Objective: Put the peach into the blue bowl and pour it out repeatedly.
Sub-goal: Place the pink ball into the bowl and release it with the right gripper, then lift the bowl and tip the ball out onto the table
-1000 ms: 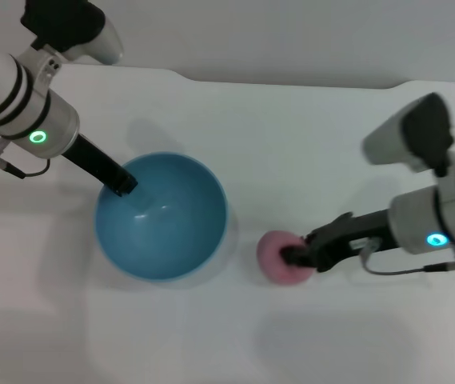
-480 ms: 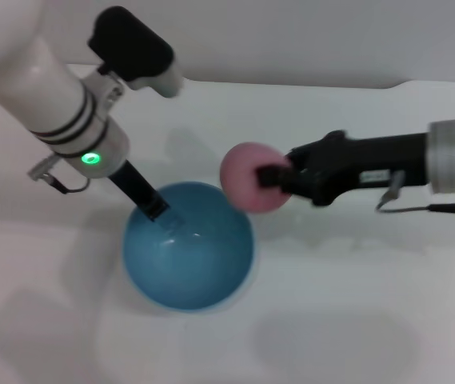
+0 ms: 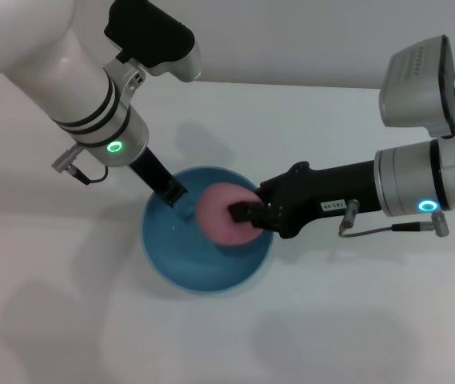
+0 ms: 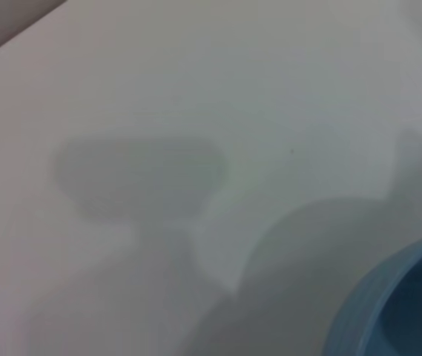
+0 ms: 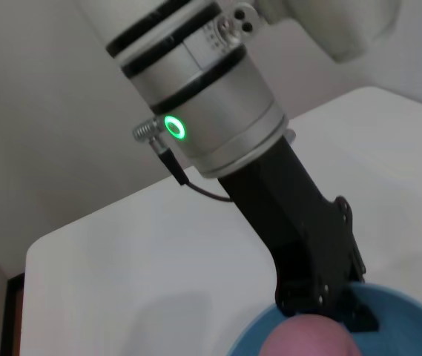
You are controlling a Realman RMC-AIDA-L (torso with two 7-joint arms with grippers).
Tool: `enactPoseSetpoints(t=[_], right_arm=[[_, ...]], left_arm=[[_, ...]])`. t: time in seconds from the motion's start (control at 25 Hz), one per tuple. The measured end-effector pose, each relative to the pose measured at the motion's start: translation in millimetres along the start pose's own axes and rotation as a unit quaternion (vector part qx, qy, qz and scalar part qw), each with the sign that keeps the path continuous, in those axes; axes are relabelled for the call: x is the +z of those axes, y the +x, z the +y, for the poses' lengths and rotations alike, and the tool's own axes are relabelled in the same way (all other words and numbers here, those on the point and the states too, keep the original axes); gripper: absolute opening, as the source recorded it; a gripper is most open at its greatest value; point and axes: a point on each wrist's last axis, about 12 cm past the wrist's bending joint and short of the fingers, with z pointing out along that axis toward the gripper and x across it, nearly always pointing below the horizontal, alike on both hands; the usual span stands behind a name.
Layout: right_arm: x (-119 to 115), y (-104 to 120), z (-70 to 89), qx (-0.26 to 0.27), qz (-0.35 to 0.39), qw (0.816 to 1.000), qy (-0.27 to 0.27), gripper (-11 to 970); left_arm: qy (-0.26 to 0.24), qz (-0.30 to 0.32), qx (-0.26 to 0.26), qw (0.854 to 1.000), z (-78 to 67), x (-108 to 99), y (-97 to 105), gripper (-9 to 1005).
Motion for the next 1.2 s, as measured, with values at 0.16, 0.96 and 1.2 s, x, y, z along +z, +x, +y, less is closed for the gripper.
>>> enactPoseSetpoints(t=[0.16,0.96,1.2], right_arm=[[2.5,3.0,-1.4,0.028,0.014,0.999,-0.007,131],[-24.4,0.7,-24.8,0.118,-0.018,0.991,0.051,493],[-63.8,39.0,-42.4,0.220,-0.019,0.969,0.111,491]], left_arm=[[-0.001,0.000,0.001,1.000,0.1,-1.0,-1.2,0],[-0.004,-0.005,0.010,1.000,-0.1,-0.3,-1.8,0],[-0.054,-0.108,0.000,0.993,13.6,-0.5,-11.1,-1]])
